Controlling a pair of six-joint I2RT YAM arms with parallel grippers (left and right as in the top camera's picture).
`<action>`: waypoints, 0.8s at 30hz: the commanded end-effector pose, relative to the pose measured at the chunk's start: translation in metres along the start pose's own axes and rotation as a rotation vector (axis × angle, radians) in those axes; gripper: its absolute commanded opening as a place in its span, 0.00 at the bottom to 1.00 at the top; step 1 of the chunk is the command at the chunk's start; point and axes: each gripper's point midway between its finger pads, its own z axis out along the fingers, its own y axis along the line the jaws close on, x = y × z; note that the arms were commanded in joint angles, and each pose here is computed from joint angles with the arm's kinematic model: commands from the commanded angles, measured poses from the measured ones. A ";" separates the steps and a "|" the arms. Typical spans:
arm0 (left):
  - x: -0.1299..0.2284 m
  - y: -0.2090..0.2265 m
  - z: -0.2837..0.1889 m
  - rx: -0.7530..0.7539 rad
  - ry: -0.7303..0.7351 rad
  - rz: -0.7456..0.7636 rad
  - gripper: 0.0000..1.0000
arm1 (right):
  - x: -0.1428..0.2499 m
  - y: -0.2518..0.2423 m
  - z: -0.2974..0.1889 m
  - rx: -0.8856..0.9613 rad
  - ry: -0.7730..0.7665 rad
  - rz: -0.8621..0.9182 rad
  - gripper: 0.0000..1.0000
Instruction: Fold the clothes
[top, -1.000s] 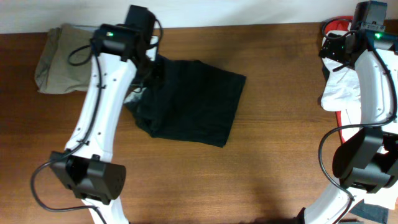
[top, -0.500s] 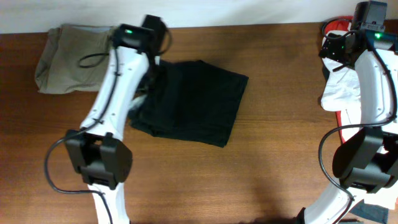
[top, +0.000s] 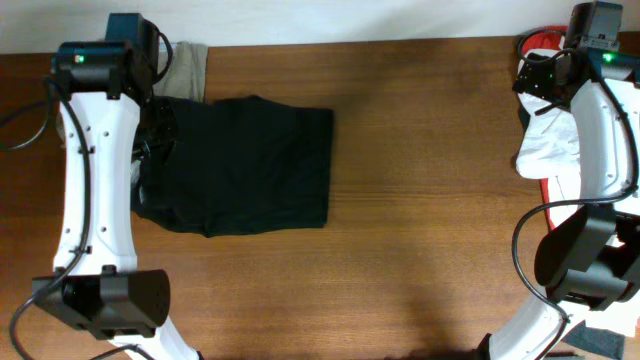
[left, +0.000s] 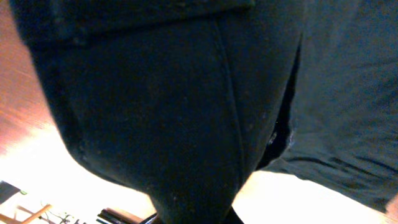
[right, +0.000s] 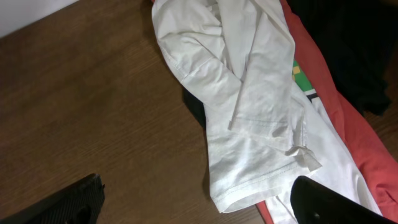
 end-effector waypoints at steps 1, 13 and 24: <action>-0.001 -0.002 -0.016 0.016 -0.047 -0.015 0.01 | -0.006 0.000 -0.008 0.008 -0.024 -0.002 0.99; -0.041 -0.098 0.006 0.157 -0.174 0.067 0.01 | -0.006 -0.001 -0.008 0.009 -0.024 -0.002 0.99; -0.041 -0.191 0.040 0.282 -0.170 0.177 0.01 | -0.006 -0.001 -0.008 0.009 -0.024 -0.002 0.99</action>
